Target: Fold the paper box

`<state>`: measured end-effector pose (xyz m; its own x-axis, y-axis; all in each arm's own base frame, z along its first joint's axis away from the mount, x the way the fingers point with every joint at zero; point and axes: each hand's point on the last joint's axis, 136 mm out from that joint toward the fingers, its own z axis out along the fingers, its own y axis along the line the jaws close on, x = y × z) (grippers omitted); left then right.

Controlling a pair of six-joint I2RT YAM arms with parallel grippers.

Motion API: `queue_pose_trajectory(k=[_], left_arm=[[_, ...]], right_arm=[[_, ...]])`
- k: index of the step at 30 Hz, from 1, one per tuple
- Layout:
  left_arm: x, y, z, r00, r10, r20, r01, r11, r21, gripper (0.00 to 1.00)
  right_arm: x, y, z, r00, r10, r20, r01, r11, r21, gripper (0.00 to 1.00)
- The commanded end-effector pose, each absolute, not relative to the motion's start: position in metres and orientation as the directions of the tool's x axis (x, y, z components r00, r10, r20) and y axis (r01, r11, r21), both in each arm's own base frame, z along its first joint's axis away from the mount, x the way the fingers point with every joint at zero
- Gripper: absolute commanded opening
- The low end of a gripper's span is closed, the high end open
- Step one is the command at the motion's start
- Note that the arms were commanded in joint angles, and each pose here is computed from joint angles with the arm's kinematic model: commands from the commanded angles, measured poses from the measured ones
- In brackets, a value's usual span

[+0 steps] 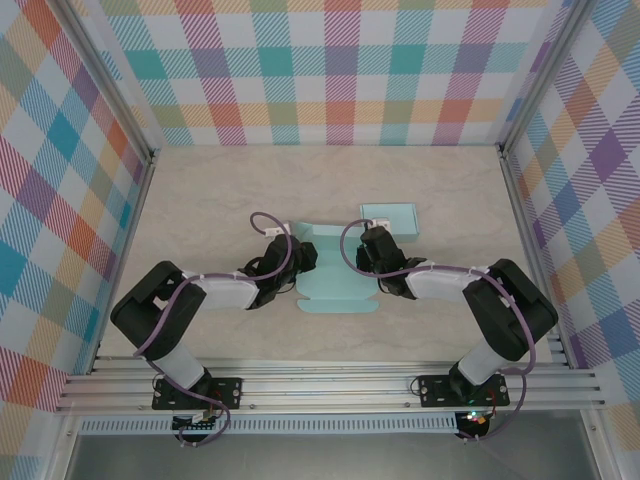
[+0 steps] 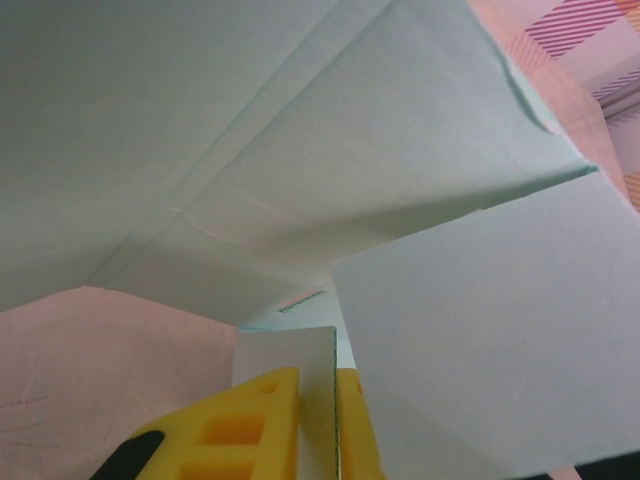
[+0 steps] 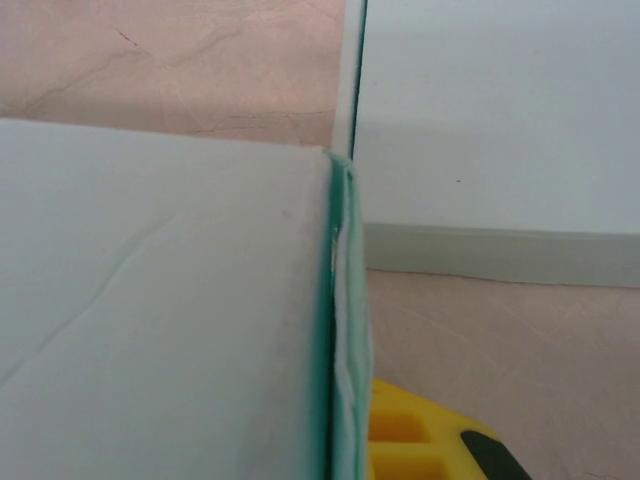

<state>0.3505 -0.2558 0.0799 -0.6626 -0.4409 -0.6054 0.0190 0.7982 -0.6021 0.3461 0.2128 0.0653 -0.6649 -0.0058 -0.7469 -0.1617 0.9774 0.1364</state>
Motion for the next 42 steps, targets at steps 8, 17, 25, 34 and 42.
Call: queue_pose_trajectory(k=[8, 17, 25, 34, 42], left_arm=[[0.350, -0.285, 0.070, -0.705, -0.460, -0.540, 0.059, 0.721, -0.691, 0.10], [0.344, -0.297, 0.100, -0.705, -0.458, -0.542, 0.140, 0.659, -0.739, 0.20], [0.330, -0.296, 0.117, -0.709, -0.456, -0.538, 0.158, 0.641, -0.751, 0.38], [0.291, -0.270, 0.126, -0.736, -0.380, -0.560, 0.164, 0.703, -0.692, 0.89], [0.252, -0.213, 0.148, -0.705, -0.350, -0.617, 0.142, 0.783, -0.606, 0.99]], right_arm=[[0.345, 0.237, 0.068, -0.665, -0.011, -0.747, -0.208, 0.963, 0.171, 0.00], [0.344, 0.232, 0.064, -0.671, -0.005, -0.741, -0.184, 0.970, 0.160, 0.00], [0.345, 0.230, 0.062, -0.673, 0.001, -0.739, -0.163, 0.975, 0.150, 0.00], [0.348, 0.229, 0.064, -0.669, 0.015, -0.743, -0.147, 0.977, 0.153, 0.00], [0.348, 0.227, 0.065, -0.666, 0.008, -0.746, -0.147, 0.979, 0.142, 0.00]])
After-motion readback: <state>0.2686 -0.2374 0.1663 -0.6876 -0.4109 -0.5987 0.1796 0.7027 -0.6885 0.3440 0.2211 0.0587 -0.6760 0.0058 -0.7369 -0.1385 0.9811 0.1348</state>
